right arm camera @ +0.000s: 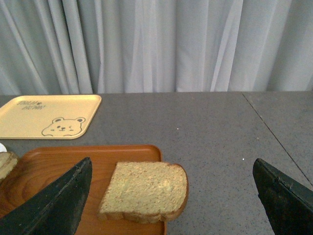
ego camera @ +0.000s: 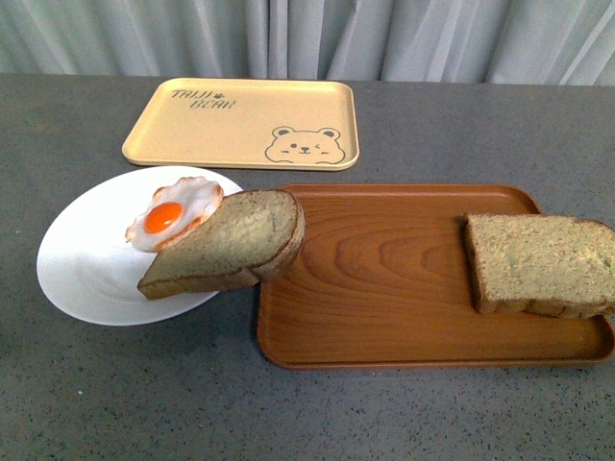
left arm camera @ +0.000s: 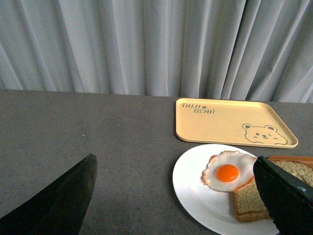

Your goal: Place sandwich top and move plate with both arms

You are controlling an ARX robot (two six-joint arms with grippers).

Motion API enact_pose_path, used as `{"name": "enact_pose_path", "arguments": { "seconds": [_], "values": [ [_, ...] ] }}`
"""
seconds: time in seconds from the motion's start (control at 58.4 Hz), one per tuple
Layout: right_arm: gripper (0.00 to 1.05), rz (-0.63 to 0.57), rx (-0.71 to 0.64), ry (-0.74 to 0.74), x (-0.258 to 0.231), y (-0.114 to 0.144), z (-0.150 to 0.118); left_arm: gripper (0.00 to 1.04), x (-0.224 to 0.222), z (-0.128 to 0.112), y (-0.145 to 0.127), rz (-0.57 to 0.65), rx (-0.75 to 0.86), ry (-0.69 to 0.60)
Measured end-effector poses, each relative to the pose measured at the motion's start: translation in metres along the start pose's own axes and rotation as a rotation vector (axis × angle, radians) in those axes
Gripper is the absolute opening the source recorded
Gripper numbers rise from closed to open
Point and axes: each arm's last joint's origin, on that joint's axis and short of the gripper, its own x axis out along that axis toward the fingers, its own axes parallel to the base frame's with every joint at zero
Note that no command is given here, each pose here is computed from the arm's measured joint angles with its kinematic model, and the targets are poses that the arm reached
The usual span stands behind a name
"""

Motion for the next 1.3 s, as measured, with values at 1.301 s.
{"name": "enact_pose_path", "arguments": {
  "seconds": [1.301],
  "values": [
    [0.96, -0.043, 0.326, 0.557, 0.103, -0.079, -0.021, 0.96, 0.000, 0.000, 0.000, 0.000, 0.000, 0.000]
  ]
}}
